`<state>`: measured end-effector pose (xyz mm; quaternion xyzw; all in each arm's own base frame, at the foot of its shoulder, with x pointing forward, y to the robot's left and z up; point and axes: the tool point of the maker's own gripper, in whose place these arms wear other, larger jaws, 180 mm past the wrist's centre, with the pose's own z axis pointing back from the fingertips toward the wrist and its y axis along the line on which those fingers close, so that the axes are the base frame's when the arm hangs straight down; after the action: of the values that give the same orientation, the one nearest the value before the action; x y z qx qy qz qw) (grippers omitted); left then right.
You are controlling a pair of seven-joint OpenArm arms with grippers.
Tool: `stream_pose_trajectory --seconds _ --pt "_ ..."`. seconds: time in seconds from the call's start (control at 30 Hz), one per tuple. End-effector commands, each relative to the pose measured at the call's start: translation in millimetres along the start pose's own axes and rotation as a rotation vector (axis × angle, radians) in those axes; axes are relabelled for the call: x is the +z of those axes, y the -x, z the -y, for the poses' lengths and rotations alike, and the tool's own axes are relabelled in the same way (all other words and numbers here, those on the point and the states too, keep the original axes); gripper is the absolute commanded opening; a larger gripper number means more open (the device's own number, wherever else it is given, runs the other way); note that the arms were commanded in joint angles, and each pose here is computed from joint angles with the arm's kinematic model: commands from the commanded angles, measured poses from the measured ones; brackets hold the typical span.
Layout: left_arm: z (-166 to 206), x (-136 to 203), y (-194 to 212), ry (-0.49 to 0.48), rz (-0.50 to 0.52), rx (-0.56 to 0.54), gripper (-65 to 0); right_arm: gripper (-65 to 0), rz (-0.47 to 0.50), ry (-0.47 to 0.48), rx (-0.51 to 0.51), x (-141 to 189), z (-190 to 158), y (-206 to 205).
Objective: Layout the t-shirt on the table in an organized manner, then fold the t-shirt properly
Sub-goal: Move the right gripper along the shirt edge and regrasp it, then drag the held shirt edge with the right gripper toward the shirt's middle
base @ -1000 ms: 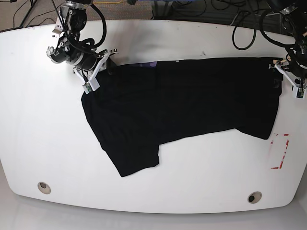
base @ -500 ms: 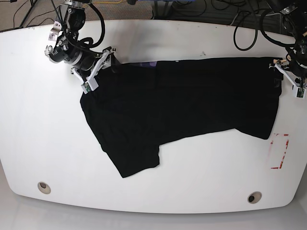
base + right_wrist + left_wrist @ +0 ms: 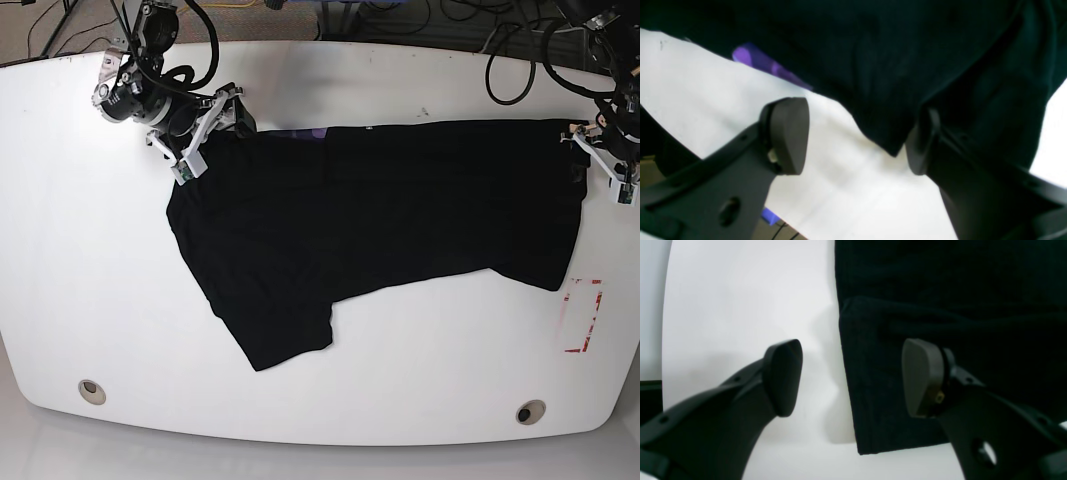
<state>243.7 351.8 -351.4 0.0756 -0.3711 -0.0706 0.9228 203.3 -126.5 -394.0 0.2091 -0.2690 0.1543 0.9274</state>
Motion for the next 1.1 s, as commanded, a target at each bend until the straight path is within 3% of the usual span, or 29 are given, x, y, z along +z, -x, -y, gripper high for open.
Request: stream_pose_trajectory --seconds 0.0,0.27,0.53,0.67,1.07 --pt "-6.6 4.2 -13.5 -0.014 0.042 -0.014 -21.0 -27.4 0.045 -0.005 0.013 3.3 -0.6 -12.5" --pt "-6.1 4.0 -13.5 -0.012 0.042 -0.015 -21.0 -46.5 0.069 -0.004 0.021 2.2 1.2 -23.7" --pt "-6.1 4.0 -13.5 -0.012 0.042 -0.015 -21.0 -51.7 0.082 -0.001 0.028 2.5 2.3 -30.0" --pt "-6.1 4.0 -13.5 -0.012 0.042 -0.015 -21.0 -64.4 0.087 0.002 0.035 3.3 2.5 -33.2" --pt "-6.6 4.1 -13.7 -0.013 0.042 -0.016 -21.0 -64.8 0.089 0.001 0.035 3.5 1.8 -33.9"
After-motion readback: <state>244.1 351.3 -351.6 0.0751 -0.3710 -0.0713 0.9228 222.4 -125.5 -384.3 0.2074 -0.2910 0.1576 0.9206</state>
